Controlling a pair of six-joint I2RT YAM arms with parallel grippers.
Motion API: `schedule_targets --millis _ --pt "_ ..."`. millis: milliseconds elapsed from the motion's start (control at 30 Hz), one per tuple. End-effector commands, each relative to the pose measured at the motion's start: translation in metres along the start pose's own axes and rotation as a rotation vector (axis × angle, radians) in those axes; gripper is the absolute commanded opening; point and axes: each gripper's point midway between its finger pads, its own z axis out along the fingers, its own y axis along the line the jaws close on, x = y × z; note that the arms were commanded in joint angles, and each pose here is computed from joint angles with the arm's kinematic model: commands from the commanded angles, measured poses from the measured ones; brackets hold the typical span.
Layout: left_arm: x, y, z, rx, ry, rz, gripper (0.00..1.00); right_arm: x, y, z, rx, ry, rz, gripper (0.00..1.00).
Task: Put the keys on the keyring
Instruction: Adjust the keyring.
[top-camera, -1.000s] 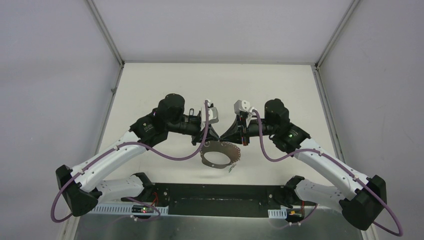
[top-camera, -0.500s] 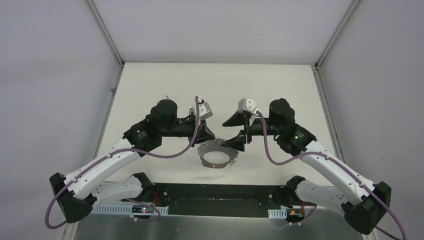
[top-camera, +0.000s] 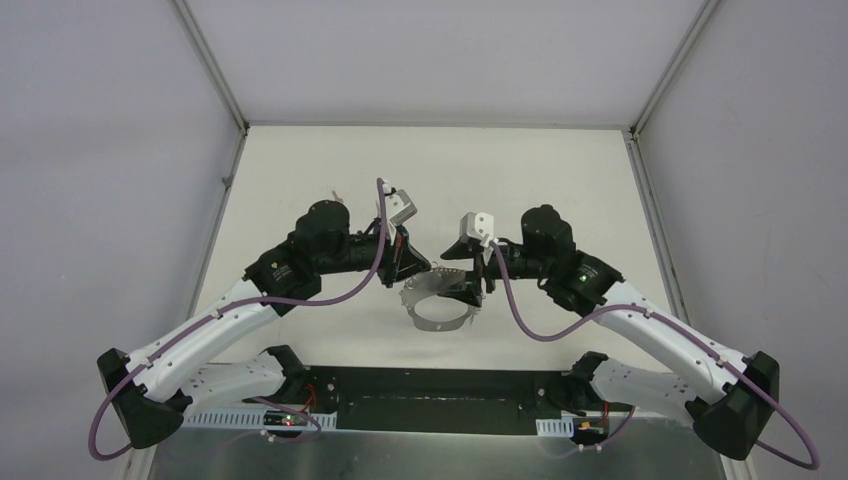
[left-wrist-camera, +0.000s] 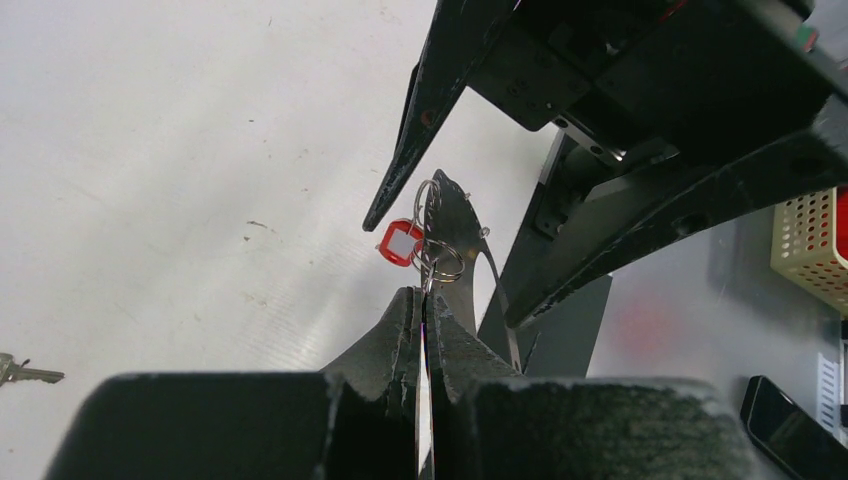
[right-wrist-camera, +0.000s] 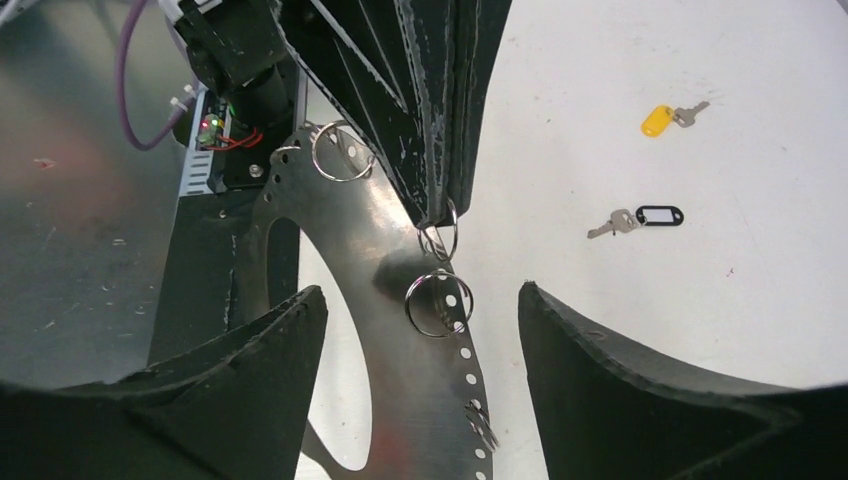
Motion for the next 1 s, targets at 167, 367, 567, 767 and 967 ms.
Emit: schedule_targets --millis 167,367,567,767,967 --pt "-0.026 -0.015 -0.006 0.037 -0.096 0.005 0.00 0.005 -0.015 0.002 0.118 0.055 -0.118 0.70" --pt "-0.021 -0.016 -0.004 0.048 -0.080 -0.003 0.00 0.000 -0.019 0.001 0.155 0.047 -0.152 0.62" --pt "-0.018 -0.015 -0.001 0.057 -0.065 -0.009 0.00 -0.006 -0.022 0.001 0.169 0.040 -0.167 0.64" --pt "-0.015 -0.013 0.003 0.055 -0.049 -0.010 0.00 -0.011 -0.024 -0.002 0.185 0.038 -0.189 0.65" --pt "-0.013 -0.012 0.004 0.049 -0.041 -0.014 0.00 -0.012 -0.021 -0.002 0.170 0.038 -0.191 0.47"
